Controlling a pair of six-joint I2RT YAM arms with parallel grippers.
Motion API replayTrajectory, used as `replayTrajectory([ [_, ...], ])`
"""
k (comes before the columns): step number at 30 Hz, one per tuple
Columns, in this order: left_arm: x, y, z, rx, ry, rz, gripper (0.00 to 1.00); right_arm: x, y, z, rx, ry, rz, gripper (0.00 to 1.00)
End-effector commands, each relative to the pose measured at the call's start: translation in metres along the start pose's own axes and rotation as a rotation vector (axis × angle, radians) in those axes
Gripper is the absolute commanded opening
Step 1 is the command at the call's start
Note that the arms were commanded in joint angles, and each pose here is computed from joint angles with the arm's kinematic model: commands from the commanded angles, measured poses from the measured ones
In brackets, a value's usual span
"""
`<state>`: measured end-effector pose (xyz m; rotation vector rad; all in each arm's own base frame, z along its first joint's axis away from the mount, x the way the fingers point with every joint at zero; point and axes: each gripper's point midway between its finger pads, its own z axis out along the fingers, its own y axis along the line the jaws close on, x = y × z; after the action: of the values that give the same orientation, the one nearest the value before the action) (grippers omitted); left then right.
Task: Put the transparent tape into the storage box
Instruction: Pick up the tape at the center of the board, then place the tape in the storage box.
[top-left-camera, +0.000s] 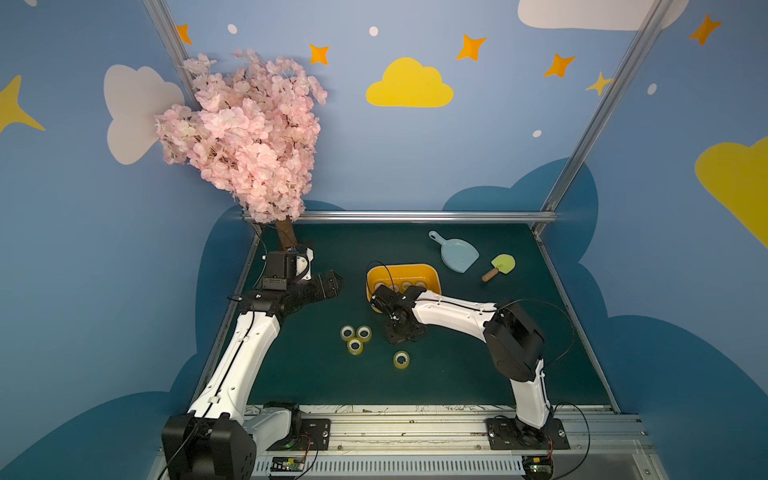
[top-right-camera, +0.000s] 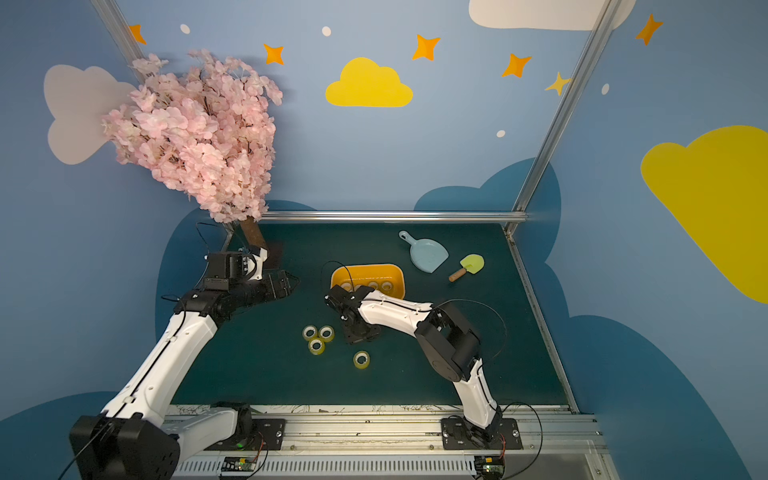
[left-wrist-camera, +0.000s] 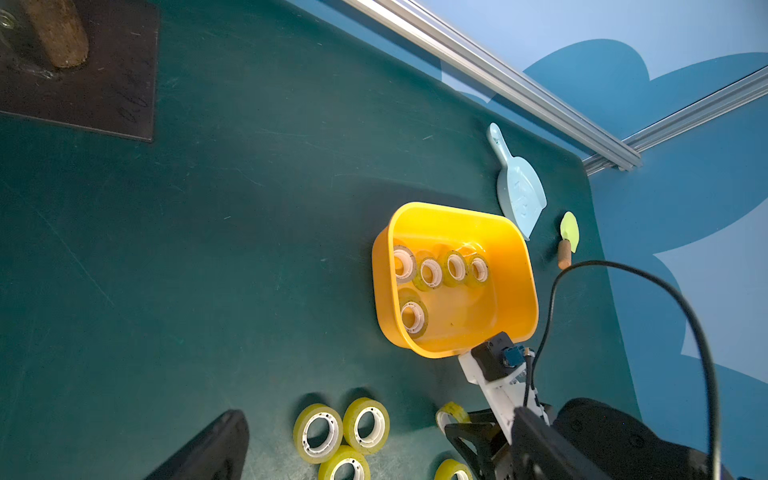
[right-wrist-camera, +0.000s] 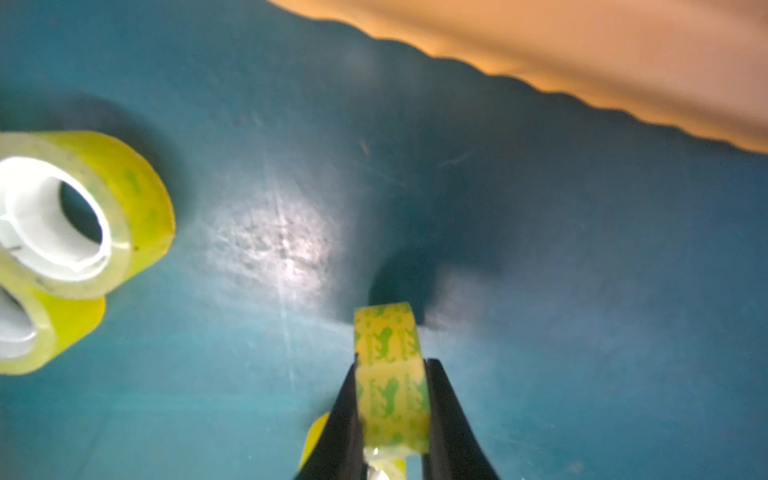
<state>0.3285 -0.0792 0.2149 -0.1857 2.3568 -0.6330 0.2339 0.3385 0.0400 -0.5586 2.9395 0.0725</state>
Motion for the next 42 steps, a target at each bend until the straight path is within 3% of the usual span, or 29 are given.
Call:
replayTrajectory([
  [1, 0.003, -0.001, -0.001, 0.011, 0.004, -0.004, 1.00, -0.015, -0.003, -0.043, -0.049, -0.103, -0.016, 0.05],
  [5, 0.003, -0.001, 0.002, 0.014, 0.015, -0.007, 1.00, -0.042, -0.003, -0.081, -0.138, -0.185, -0.027, 0.07],
  [9, 0.004, 0.001, 0.003, 0.005, 0.021, -0.006, 1.00, -0.082, -0.013, -0.090, -0.200, -0.214, -0.021, 0.07],
  [19, 0.007, 0.006, 0.005, -0.015, 0.029, -0.008, 1.00, -0.132, -0.008, -0.021, -0.436, -0.082, 0.060, 0.07],
  [25, 0.007, 0.005, 0.007, -0.009, 0.040, -0.011, 1.00, -0.131, -0.012, 0.007, -0.424, -0.035, 0.078, 0.12],
  [30, 0.007, 0.005, 0.008, -0.010, 0.041, -0.010, 1.00, -0.121, -0.031, 0.015, -0.323, -0.007, 0.069, 0.44],
  [32, 0.007, 0.003, 0.007, -0.004, 0.046, -0.013, 1.00, -0.120, -0.041, 0.013, -0.279, -0.003, 0.067, 0.51],
  [42, 0.006, -0.004, 0.004, 0.032, 0.036, -0.016, 1.00, -0.126, -0.066, -0.035, -0.156, -0.070, 0.069, 0.54],
])
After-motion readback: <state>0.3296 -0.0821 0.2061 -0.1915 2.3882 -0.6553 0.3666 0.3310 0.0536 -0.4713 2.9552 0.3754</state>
